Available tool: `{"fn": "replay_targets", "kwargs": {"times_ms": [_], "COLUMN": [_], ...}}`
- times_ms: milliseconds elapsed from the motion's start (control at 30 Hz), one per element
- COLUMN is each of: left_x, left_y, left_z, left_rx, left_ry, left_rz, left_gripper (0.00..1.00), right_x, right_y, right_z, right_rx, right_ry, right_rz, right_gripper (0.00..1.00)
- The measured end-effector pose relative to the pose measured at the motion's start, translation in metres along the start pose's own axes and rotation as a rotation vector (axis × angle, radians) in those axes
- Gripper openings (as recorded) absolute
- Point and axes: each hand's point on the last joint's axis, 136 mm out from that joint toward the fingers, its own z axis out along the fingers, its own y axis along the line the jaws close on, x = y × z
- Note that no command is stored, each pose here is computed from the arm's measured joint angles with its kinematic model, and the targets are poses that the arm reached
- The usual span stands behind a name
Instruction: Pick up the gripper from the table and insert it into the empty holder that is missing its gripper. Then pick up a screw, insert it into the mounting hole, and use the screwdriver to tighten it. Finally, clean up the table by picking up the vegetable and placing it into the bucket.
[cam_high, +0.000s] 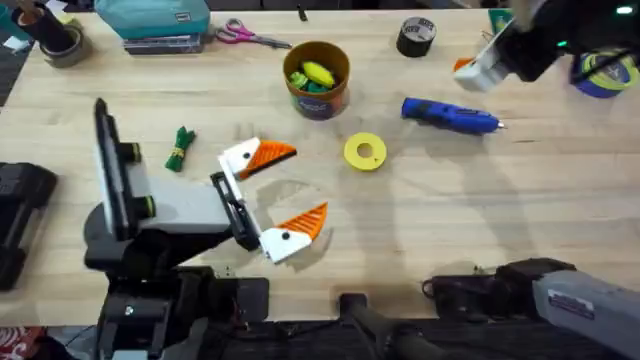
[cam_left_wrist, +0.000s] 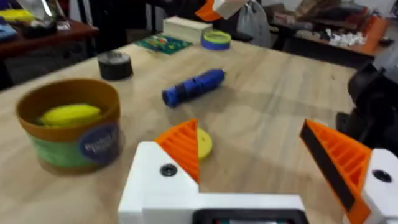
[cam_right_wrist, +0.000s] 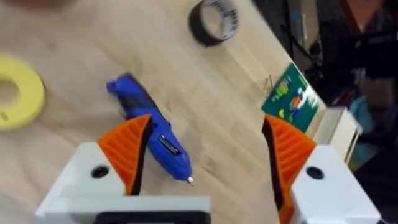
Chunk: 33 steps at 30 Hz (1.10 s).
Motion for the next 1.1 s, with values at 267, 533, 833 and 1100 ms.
{"fn": "replay_targets", "kwargs": {"times_ms": [267, 533, 833, 1100], "left_x": [-0.042, -0.098, -0.097, -0.063], "left_y": [0.011, 0.030, 0.074, 0.110], "left_z": [-0.004, -0.018, -0.039, -0.065], "left_rx": [-0.098, -0.301, -0.526, -0.709], "left_ry": [-0.088, 0.049, 0.416, 0.696], "left_rz": [0.011, -0.084, -0.295, -0.386], "left_gripper": [0.985, 0.985, 0.985, 0.985], "right_x": [0.004, 0.044, 0.080, 0.091], "right_y": [-0.007, 0.031, 0.068, 0.080], "right_z": [-0.084, -0.147, -0.139, -0.114], "right_rx": [0.071, 0.005, -0.031, -0.052], "right_ry": [-0.148, -0.170, -0.129, -0.080], "right_rz": [0.528, 0.720, 0.752, 0.804], "right_gripper": [0.995, 0.995, 0.996, 0.995]}}
